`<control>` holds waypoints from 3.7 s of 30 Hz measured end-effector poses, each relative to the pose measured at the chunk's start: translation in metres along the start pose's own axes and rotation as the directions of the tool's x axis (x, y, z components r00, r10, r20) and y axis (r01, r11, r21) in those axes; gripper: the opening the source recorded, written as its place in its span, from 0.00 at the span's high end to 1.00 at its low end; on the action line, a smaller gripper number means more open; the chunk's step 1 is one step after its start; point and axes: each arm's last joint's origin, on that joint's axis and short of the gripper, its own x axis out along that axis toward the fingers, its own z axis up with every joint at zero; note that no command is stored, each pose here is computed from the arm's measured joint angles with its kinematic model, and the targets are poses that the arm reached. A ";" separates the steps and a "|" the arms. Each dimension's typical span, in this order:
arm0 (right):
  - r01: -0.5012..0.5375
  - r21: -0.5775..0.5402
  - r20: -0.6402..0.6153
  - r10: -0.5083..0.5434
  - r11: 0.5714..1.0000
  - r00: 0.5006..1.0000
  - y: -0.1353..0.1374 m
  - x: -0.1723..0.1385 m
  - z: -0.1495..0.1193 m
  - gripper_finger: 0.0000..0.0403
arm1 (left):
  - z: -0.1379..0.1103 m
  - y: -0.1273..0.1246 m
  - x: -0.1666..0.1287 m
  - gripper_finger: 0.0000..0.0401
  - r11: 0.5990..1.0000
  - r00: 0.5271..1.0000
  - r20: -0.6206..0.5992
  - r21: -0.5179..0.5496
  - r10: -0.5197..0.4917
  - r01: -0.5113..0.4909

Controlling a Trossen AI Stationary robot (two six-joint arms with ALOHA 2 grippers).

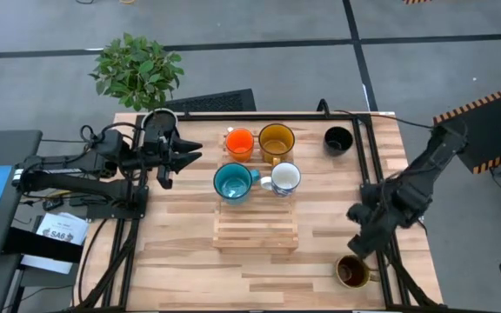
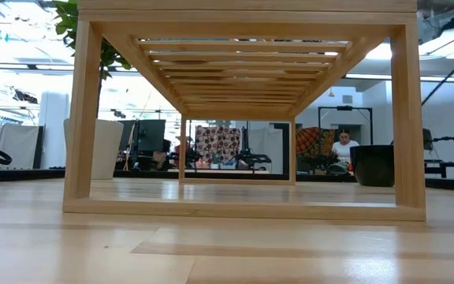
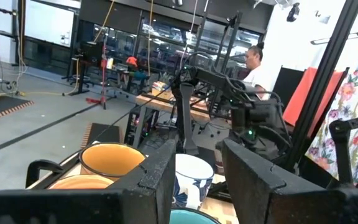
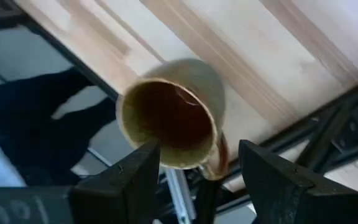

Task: Place coffee mugs
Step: Put the green patterned mug on the shelf

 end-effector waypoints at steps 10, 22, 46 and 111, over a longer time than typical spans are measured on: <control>0.228 0.024 0.009 -0.229 0.973 0.973 0.013 0.050 -0.011 0.39 | 0.000 0.001 0.000 0.71 1.000 1.000 0.005 0.010 0.017 -0.017; 0.376 0.001 -0.017 -0.376 0.927 0.927 0.020 0.086 -0.009 0.39 | 0.001 0.001 0.000 0.71 1.000 1.000 0.011 0.010 0.025 -0.025; 0.008 -0.191 -0.061 -0.020 0.981 0.998 0.052 0.033 0.006 0.86 | 0.001 0.001 0.000 0.71 0.999 1.000 0.012 0.038 0.025 -0.025; -0.007 -0.263 0.337 0.098 0.965 0.936 0.144 -0.077 0.149 0.67 | 0.000 0.001 0.000 0.71 0.998 1.000 -0.001 0.064 0.027 -0.027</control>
